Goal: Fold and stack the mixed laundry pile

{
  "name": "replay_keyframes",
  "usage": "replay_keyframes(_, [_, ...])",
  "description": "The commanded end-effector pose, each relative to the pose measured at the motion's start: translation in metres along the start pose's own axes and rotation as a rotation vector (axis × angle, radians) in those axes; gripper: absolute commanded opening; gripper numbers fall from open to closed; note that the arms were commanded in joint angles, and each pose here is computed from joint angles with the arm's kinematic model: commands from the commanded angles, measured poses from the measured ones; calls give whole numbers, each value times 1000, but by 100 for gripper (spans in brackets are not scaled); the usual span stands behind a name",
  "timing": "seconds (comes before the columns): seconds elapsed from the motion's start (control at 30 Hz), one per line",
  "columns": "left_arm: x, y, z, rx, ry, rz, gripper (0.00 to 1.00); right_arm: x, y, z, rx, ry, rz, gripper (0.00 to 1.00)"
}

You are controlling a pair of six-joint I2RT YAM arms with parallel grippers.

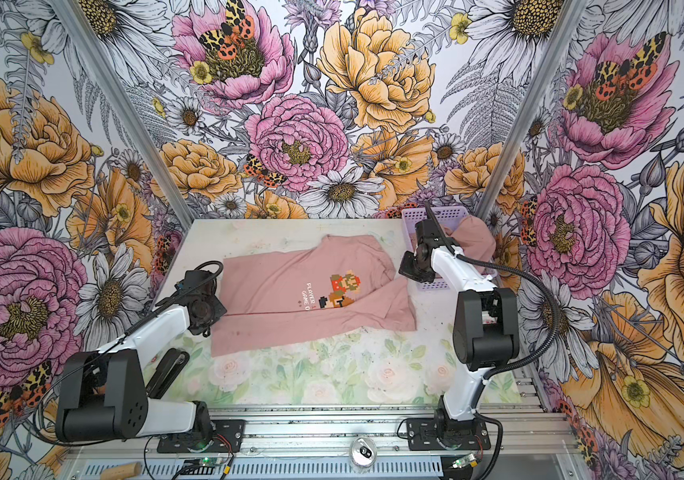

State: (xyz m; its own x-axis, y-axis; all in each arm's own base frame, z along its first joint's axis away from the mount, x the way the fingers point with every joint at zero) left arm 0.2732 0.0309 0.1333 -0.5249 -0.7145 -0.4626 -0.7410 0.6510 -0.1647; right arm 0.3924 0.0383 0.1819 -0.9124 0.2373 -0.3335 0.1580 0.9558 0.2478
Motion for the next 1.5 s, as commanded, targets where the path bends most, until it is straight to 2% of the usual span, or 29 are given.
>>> replay_keyframes(0.0, [-10, -6, 0, 14, -34, 4, 0, -14, 5, -1, 5, -51, -19, 0])
replay_keyframes(0.63, [-9, -5, 14, -21, -20, 31, 0, -30, 20, 36, -7, -9, -66, 0])
replay_keyframes(0.67, [-9, -5, 14, -21, -20, 32, 0, -31, 22, 37, -13, -9, -73, 3])
replay_keyframes(0.7, [-9, -5, 14, -23, -18, 33, 12, -32, 24, 34, -22, -15, -83, 11])
replay_keyframes(0.73, [-9, -5, 13, -22, -18, 30, 31, -34, 26, 29, -27, -26, -89, 22])
replay_keyframes(0.8, [-10, -5, 8, -25, -28, 23, 58, -34, 29, 18, -25, -50, -103, 36])
replay_keyframes(0.9, [-12, -4, -7, -21, -59, 22, 74, -25, 30, 1, -33, -48, -103, 45])
replay_keyframes(1.07, [-2, -6, -34, 13, -66, 40, 78, 24, 37, -2, -116, 60, -64, 52])
replay_keyframes(1.2, [21, -9, -38, 43, -2, 62, 78, 66, 49, 13, -184, 158, -36, 54])
replay_keyframes(1.47, [48, -12, -32, 53, 66, 78, 78, 94, 48, 41, -204, 210, 31, 54])
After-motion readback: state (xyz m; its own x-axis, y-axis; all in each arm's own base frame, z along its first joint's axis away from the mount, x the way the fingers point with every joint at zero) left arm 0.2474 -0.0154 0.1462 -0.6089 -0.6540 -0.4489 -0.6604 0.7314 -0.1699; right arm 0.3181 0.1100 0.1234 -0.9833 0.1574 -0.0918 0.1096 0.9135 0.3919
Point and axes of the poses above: each gripper's point midway between its finger pads, its own z axis out along the fingers, its own y axis along the line the jaws close on, x = y × z, the point moved 8 cm from there along -z, back along the fingers, and after that the axes turned 7 degrees about -z, right-handed, at the moved point
